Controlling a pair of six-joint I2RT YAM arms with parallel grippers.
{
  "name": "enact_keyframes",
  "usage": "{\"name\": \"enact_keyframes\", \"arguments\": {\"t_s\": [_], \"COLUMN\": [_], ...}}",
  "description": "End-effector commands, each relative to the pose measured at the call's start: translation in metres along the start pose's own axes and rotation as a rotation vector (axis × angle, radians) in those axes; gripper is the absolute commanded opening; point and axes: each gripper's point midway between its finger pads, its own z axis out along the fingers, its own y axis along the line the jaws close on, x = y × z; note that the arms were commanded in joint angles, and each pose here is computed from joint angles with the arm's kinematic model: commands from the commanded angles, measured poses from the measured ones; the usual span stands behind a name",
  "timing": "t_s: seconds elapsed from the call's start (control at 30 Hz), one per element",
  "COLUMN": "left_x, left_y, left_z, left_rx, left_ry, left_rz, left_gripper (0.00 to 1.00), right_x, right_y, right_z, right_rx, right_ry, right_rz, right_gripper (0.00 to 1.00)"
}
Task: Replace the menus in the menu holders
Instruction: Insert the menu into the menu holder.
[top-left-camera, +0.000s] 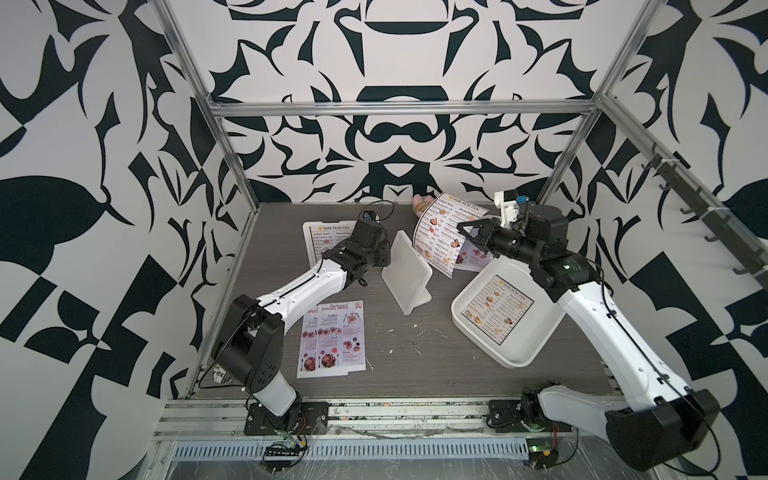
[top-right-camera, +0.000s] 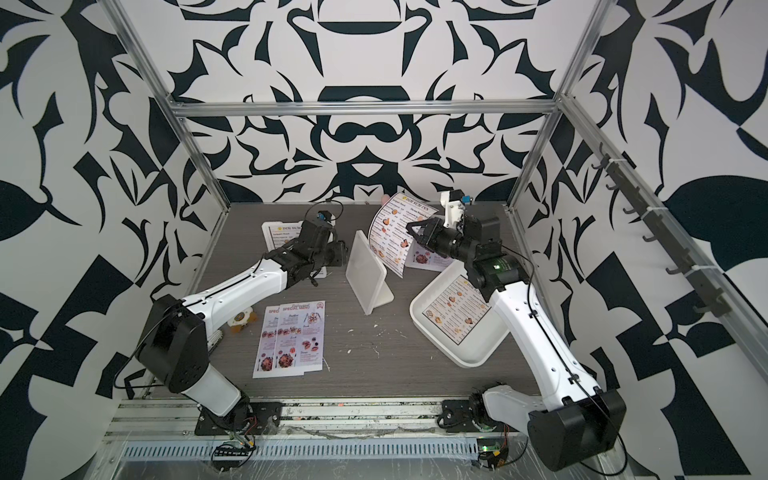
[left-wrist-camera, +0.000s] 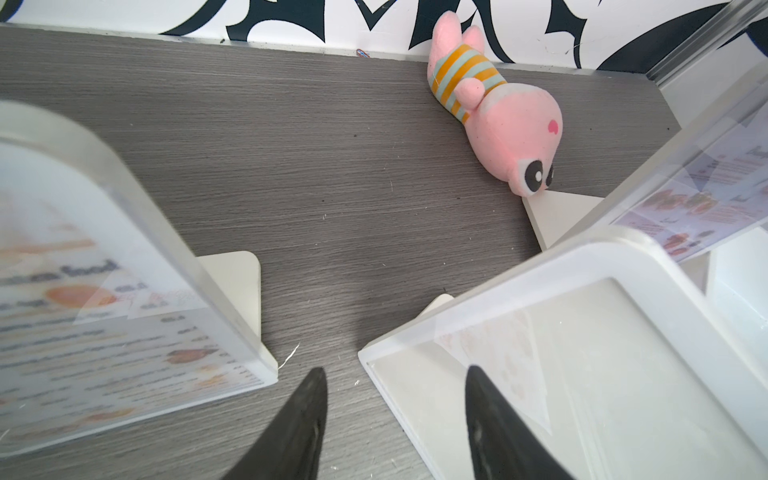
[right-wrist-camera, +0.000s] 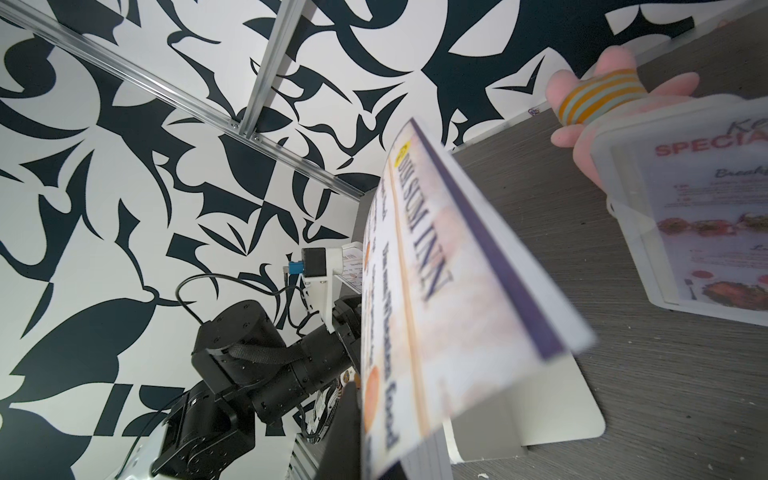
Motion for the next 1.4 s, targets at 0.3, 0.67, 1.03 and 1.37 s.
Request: {"name": "enact_keyframes", "arguments": {"t_s": [0.3,0.67,1.03,1.37], "left_x": [-0.013,-0.013,-0.012,-0.011], "left_y": [-0.008,-0.009,-0.01,-0.012], "left_z": [-0.011,-0.013,-0.016,-0.016], "left_rx": [0.058,0.065,0.075,0.085], "left_ry": [-0.049,-0.051,-0.053,-0.054], "left_rz": [0.01,0.02,0.031,0.035], "left_gripper": [0.56,0.56,0.56,0.56], "right_x": [-0.017,-0.016,-0.013,-0.014], "right_y": [-0.01,-0.017,-0.008,-0.001], "right_z": [-0.013,-0.009,-0.01,-0.012], "right_rx": [0.062,0.058,0.004,-0.038], "right_ry": [-0.075,-0.05,-0.032,-0.027], "right_rz": [-0.016,-0.005,-0.002,0.019], "right_gripper": [0.0,0.0,0.0,0.0]}}
